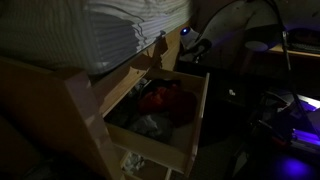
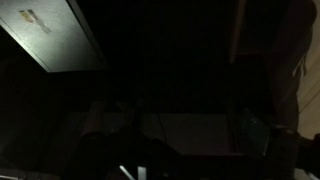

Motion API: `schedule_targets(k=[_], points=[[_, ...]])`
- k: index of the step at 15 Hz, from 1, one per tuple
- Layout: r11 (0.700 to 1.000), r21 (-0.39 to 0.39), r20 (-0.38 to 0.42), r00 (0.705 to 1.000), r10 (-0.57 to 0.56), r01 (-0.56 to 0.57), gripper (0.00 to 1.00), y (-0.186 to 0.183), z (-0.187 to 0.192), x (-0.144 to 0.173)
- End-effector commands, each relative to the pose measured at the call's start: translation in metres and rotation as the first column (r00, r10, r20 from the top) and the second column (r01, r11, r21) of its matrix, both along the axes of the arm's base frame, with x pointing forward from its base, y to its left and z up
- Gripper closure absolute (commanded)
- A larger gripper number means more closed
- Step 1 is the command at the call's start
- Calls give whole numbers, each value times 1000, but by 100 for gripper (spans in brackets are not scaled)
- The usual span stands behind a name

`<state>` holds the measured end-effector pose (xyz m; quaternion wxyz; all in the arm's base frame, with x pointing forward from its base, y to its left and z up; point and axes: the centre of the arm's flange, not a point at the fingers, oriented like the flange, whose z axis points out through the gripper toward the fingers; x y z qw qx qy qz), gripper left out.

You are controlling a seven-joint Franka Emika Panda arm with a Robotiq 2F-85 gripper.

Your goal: Close the topmost drawer on the right

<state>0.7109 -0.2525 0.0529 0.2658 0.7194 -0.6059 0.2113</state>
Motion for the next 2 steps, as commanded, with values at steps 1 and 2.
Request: schedule_targets(k=[1, 2], points=[[988, 146, -104, 992, 68, -53, 0, 3, 54, -16], [998, 51, -56, 997, 47, -45, 0, 2, 17, 1]])
